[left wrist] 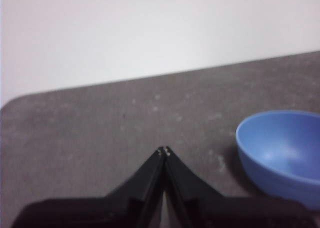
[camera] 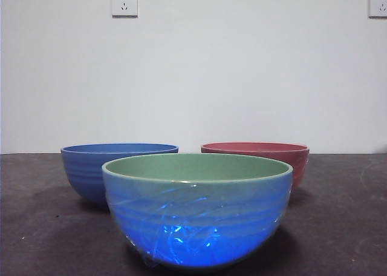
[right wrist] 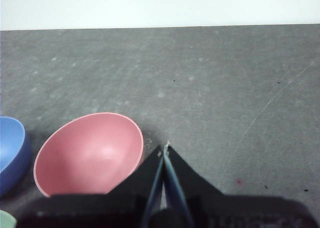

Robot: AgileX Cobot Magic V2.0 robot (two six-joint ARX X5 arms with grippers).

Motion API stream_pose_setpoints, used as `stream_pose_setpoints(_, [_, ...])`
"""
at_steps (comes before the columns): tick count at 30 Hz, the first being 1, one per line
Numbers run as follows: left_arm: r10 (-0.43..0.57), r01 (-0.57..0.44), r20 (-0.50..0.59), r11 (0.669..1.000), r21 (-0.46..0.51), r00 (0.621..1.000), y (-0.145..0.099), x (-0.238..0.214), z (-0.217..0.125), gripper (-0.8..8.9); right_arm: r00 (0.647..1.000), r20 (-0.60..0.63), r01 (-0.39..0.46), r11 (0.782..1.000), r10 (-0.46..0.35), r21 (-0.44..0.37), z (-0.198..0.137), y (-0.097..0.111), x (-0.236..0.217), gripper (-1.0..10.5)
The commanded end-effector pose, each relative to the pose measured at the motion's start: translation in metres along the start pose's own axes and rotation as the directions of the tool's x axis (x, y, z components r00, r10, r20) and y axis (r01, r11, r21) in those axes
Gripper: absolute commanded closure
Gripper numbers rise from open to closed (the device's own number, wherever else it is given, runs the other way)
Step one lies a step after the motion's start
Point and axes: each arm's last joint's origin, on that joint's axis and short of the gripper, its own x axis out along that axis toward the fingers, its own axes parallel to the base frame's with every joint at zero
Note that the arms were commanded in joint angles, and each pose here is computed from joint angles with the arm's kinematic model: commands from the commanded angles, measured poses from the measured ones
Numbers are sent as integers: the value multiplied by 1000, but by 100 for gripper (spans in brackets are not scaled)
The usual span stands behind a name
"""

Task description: Pick up the green bowl on the top,put the green bowl on the left,pick up the red bowl in the middle,put the red bowl on the right

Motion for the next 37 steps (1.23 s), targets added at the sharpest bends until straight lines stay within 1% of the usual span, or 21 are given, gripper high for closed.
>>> stream_pose_setpoints(1, [5, -5, -6, 1000, -16, 1000, 0, 2, -7, 817, 1000, 0, 3, 1000, -3, 12, -1, 0, 1, 945])
stream_pose_setpoints(4, [33, -35, -48, 999, -24, 998, 0, 3, -15, 817, 1000, 0, 3, 1000, -3, 12, -1, 0, 1, 945])
stream_pose_setpoints(7, [71, -77, -97, 995, -58, 993, 1, 3, -20, 817, 1000, 0, 3, 1000, -3, 12, -1, 0, 1, 945])
stream_pose_setpoints(11, [60, -69, -135, 996, -64, 989, 1, 2, -24, 817, 1000, 0, 3, 1000, -3, 12, -1, 0, 1, 945])
stream_pose_setpoints(34, [60, -69, -134, 996, -64, 989, 1, 2, -23, 817, 1000, 4, 4, 1000, -4, 11, -1, 0, 1, 946])
stream_pose_setpoints(36, [60, -69, -134, 996, -64, 989, 1, 2, -23, 817, 1000, -5, 2, 998, -3, -61, -3, 0, -1, 946])
stream_pose_setpoints(37, [60, -69, -134, 996, -64, 989, 1, 2, -23, 817, 1000, -4, 6, 997, -6, -81, -4, -2, -6, 946])
